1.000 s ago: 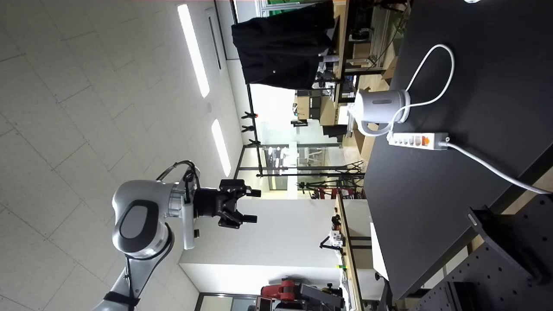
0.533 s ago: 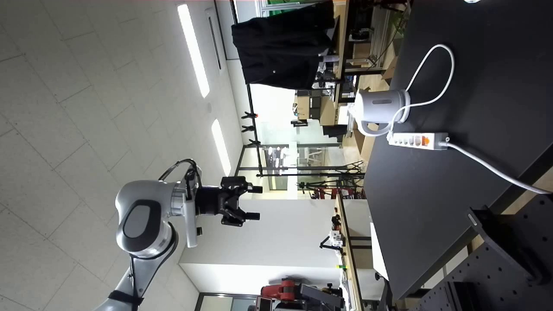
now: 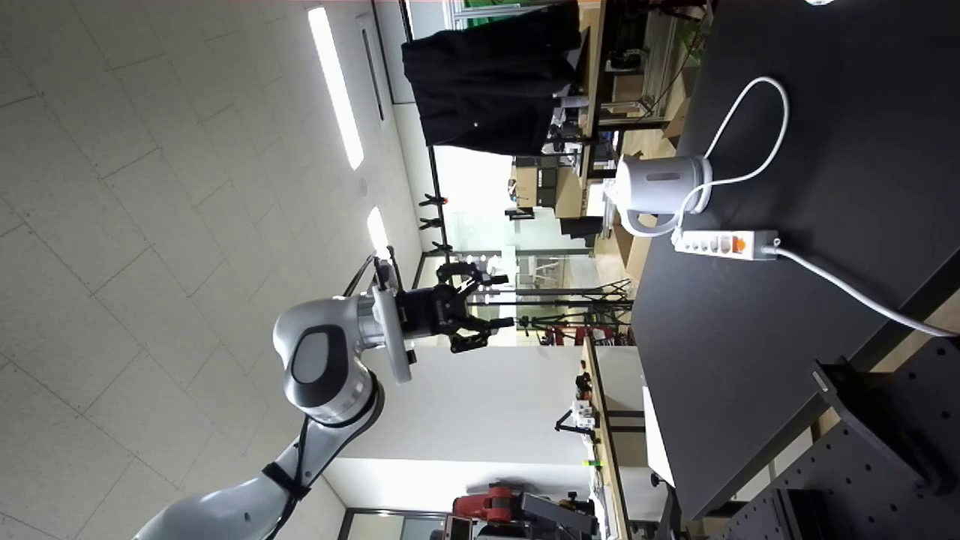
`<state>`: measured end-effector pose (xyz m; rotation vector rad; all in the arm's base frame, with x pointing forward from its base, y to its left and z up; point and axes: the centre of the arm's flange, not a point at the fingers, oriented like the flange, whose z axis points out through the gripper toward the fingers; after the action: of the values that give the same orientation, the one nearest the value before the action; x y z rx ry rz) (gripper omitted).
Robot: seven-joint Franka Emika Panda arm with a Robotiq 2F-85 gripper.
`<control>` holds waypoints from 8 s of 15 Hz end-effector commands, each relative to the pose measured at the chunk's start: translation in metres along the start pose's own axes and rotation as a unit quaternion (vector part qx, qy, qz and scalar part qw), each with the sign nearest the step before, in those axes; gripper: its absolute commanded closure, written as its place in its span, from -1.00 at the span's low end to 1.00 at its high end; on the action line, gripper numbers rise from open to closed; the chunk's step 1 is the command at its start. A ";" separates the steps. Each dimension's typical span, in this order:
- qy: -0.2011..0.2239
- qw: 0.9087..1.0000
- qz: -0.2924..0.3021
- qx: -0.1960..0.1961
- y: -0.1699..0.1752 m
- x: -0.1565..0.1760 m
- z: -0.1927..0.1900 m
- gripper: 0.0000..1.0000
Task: Push the first button from the right of the adaptor.
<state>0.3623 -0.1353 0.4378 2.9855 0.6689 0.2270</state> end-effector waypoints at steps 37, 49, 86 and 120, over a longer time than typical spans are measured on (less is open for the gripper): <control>-0.076 0.994 -0.074 0.011 0.024 0.155 0.325 1.00; -0.114 0.988 -0.098 0.035 0.007 0.149 0.343 0.98; -0.067 0.995 -0.048 -0.052 -0.032 0.131 0.396 1.00; -0.005 0.998 -0.032 -0.044 -0.011 0.100 0.408 1.00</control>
<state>0.5014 -0.0978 0.0462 2.8766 0.7376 0.2371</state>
